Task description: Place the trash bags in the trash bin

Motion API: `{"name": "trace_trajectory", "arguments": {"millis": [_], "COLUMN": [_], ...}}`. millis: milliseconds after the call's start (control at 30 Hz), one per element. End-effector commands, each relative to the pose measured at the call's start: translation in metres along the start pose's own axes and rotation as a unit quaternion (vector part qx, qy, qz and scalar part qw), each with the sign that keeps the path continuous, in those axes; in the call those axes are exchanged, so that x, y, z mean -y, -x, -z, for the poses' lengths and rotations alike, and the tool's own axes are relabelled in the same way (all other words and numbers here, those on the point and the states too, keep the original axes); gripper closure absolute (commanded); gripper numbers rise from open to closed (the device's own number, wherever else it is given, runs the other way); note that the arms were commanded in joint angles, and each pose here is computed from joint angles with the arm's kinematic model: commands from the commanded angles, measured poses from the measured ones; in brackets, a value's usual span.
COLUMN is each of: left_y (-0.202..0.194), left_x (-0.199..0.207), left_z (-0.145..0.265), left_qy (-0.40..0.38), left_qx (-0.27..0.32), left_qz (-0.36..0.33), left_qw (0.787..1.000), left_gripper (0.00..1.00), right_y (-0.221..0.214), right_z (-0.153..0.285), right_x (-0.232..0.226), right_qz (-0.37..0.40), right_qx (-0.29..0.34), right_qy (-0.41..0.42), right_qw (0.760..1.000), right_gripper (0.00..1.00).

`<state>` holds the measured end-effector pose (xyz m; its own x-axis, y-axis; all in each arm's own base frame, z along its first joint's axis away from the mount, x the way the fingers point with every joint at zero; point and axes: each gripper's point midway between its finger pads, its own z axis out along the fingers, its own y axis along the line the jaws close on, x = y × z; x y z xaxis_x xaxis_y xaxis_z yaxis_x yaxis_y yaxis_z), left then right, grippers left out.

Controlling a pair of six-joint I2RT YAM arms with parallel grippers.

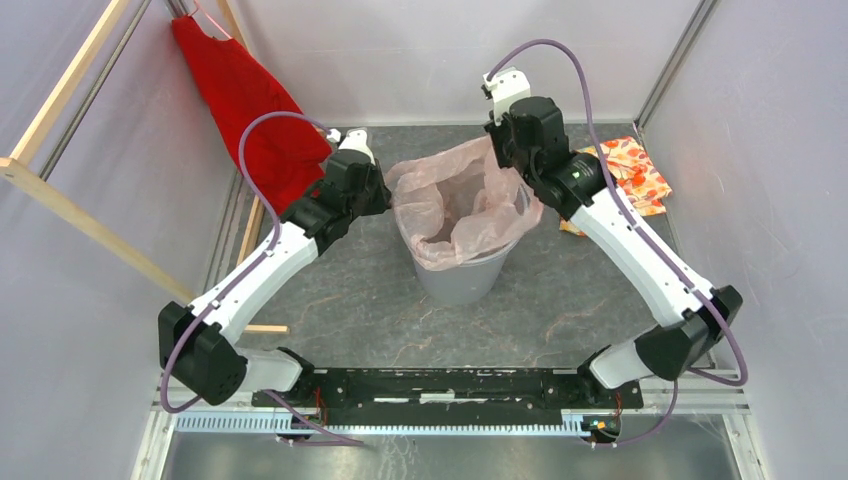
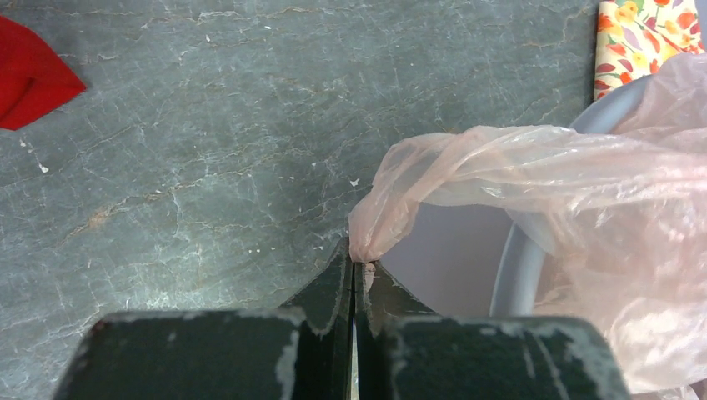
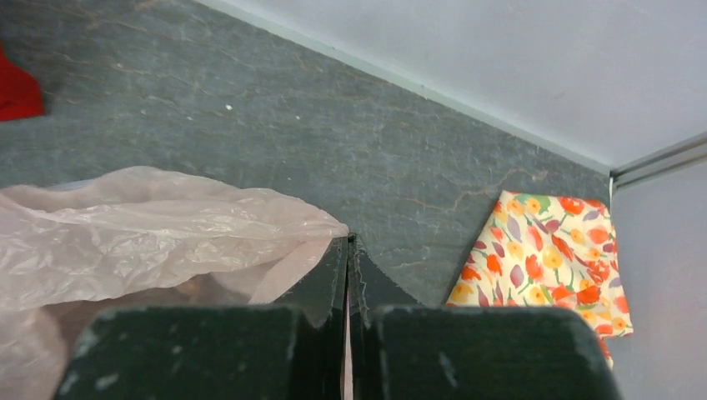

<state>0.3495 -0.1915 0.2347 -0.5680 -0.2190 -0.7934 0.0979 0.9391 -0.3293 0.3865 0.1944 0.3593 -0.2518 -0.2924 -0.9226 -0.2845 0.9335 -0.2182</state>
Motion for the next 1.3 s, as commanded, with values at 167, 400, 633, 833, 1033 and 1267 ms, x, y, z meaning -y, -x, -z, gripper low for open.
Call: {"name": "trace_trajectory", "arguments": {"millis": [167,400,633,833,1033,1267], "left_y": [0.012,-0.013,-0.027,-0.031,-0.031,-0.030], "left_x": [-0.004,-0.013,-0.012,-0.009,-0.008,-0.008], "left_z": [-0.009,-0.015,-0.011,-0.008,-0.007,-0.005], "left_qy": [0.013,0.020,0.004,-0.014,-0.015,-0.017], "left_qx": [0.033,0.007,-0.004,-0.006,-0.006,-0.004], "left_qz": [0.000,0.008,0.012,0.011,0.011,0.011], "left_qw": [0.999,1.000,1.000,1.000,1.000,1.000], "left_gripper": [0.98,0.98,0.98,0.98,0.98,0.98], "right_y": [-0.031,-0.054,-0.042,-0.030,-0.019,-0.031], "right_z": [-0.043,-0.047,-0.029,-0.003,0.032,0.077], "right_x": [0.022,0.018,0.020,0.026,0.028,0.027], "right_qz": [-0.028,-0.038,-0.046,-0.070,-0.087,-0.098], "right_qx": [-0.019,-0.043,-0.032,-0.023,-0.005,-0.005], "right_qy": [0.016,0.026,0.035,0.034,0.050,0.074], "right_qw": [0.999,0.998,0.998,0.997,0.995,0.992], "right_gripper": [1.00,1.00,0.88,0.52,0.28,0.22]}}
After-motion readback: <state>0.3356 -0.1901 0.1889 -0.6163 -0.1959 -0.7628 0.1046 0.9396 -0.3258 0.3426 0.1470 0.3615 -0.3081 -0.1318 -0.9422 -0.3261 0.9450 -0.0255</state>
